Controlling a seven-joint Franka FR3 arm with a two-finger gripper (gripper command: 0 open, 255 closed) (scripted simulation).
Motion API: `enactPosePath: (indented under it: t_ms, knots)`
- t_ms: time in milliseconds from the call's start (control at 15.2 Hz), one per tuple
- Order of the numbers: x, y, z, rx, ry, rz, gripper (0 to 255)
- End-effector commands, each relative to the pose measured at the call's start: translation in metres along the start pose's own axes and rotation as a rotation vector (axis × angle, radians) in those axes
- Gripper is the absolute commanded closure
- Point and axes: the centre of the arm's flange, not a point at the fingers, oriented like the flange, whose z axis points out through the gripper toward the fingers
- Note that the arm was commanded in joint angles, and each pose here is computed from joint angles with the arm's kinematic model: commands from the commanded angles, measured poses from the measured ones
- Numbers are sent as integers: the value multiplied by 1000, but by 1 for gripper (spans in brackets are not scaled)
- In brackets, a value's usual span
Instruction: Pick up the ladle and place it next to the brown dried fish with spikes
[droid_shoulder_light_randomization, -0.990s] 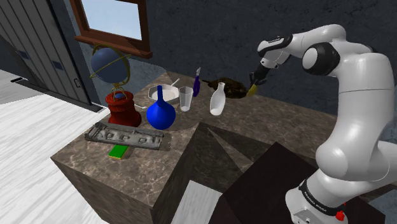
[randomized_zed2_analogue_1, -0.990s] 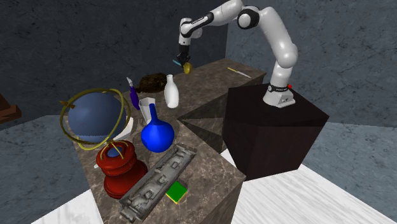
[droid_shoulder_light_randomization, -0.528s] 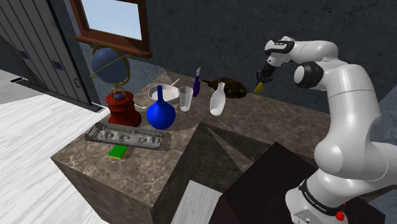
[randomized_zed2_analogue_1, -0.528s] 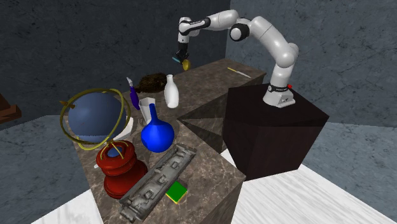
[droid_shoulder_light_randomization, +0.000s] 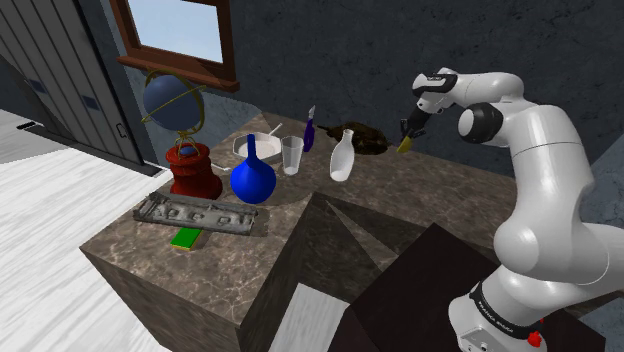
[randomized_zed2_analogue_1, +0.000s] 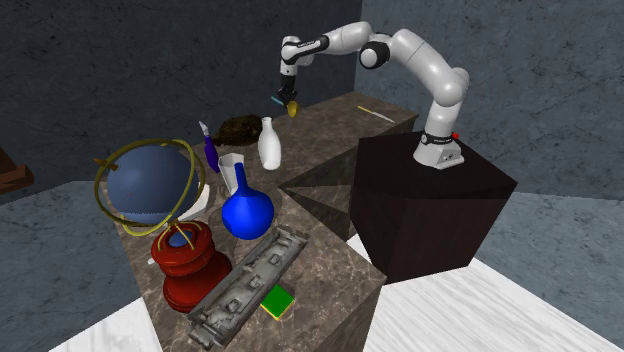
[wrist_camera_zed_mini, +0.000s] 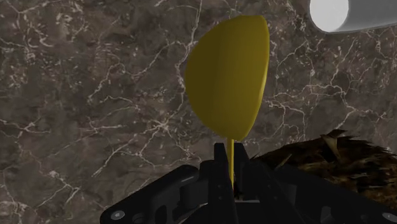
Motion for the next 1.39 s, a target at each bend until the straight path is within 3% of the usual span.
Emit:
enactPosePath:
  t_ms: [0, 1320]
  knots:
    - [2, 3, 11, 0, 1, 0, 255]
    - [10, 27, 113, 0, 1, 0, 255]
